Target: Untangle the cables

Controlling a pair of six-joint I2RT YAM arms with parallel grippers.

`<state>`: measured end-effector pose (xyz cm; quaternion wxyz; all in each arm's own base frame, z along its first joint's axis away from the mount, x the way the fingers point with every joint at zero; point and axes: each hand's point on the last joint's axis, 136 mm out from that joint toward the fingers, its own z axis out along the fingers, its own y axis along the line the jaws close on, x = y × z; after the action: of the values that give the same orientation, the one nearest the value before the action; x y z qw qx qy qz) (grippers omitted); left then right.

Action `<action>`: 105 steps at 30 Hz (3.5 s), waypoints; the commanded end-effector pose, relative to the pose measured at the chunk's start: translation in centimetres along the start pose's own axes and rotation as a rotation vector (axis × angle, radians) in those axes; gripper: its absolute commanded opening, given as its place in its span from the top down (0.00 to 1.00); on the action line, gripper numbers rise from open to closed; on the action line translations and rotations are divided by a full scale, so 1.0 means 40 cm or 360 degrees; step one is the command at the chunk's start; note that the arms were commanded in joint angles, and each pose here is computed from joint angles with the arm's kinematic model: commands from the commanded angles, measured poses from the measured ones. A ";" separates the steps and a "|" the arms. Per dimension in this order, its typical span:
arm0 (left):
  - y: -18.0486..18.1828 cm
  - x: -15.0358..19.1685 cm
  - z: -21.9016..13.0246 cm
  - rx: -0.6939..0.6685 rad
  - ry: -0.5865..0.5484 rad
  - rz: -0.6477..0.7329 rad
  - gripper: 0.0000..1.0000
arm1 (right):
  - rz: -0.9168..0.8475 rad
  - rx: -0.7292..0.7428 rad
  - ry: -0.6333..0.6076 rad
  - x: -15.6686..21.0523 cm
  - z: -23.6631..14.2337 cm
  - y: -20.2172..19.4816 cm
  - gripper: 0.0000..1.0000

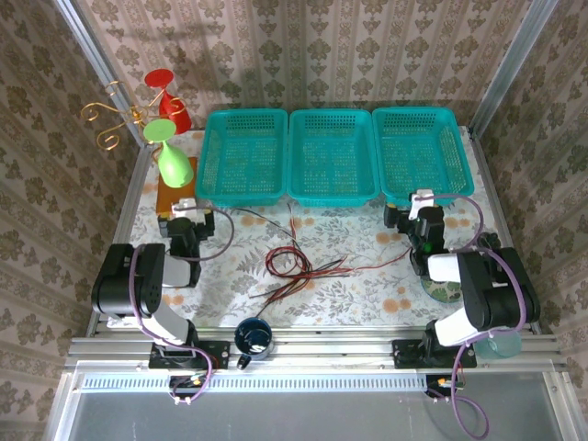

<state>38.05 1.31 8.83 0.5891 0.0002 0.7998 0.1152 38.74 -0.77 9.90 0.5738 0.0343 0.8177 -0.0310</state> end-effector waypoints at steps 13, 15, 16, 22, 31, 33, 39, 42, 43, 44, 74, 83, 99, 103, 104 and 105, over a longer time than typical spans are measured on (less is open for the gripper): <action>-0.015 -0.108 -0.063 -0.0019 -0.0224 0.0072 0.00 | 0.0018 -0.0048 -0.0169 -0.144 -0.171 0.012 0.00; -0.010 -0.135 -0.065 -0.0021 -0.0168 0.0099 0.00 | 0.0020 -0.0065 -0.0169 -0.162 -0.179 0.022 0.00; -0.007 -0.136 -0.070 -0.0029 -0.0105 0.0128 0.00 | 0.0022 -0.0073 -0.0168 -0.169 -0.184 0.026 0.00; 0.026 -0.202 -0.140 -0.0091 0.0141 0.0109 0.00 | 0.0061 -0.0089 -0.0060 -0.209 -0.198 0.044 0.00; -0.225 -0.206 -0.297 0.0514 0.0679 0.0410 0.00 | 0.0455 -0.0165 0.0382 -0.194 -0.235 0.087 0.00; -0.309 -0.202 -0.341 0.0659 0.0717 0.0499 0.00 | 0.0525 -0.0200 0.0485 -0.168 -0.246 0.102 0.00; -0.564 -0.188 -0.452 0.1044 0.0802 0.0815 0.01 | 0.0632 -0.0245 0.0729 -0.101 -0.258 0.130 0.00; -0.687 -0.161 -0.488 0.1253 0.0912 0.0905 0.09 | 0.0650 -0.0238 0.0819 -0.085 -0.250 0.130 0.00; -0.718 -0.153 -0.494 0.1295 0.0938 0.0921 0.11 | 0.0659 -0.0233 0.0836 -0.083 -0.247 0.128 0.00; -0.752 -0.143 -0.500 0.1347 0.0969 0.0932 0.14 | 0.0669 -0.0235 0.0852 -0.082 -0.242 0.127 0.00; -1.053 0.081 -0.540 0.1684 0.1468 0.0931 0.65 | 0.0901 -0.0238 0.0781 -0.138 -0.232 0.060 0.00; -1.059 0.098 -0.545 0.1695 0.1507 0.0939 0.76 | 0.0887 -0.0244 0.0776 -0.144 -0.236 0.061 0.00; -1.025 -0.097 -0.547 0.1628 0.1194 0.0987 1.00 | 0.0897 -0.0259 0.0731 -0.169 -0.251 0.061 0.00; -0.996 -0.194 -0.560 0.1638 0.1085 0.0962 1.00 | 0.0933 -0.0307 0.0691 -0.199 -0.264 0.070 0.00; -0.989 -0.217 -0.566 0.1638 0.1053 0.0955 1.00 | 0.0943 -0.0322 0.0683 -0.206 -0.268 0.074 0.00; -0.983 -0.240 -0.567 0.1638 0.1023 0.0943 1.00 | 0.0951 -0.0333 0.0673 -0.212 -0.272 0.076 0.00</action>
<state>24.47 -43.28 11.77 0.1451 0.4581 0.8674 -0.1293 32.00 2.46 19.34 0.3661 0.2181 0.8817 0.2026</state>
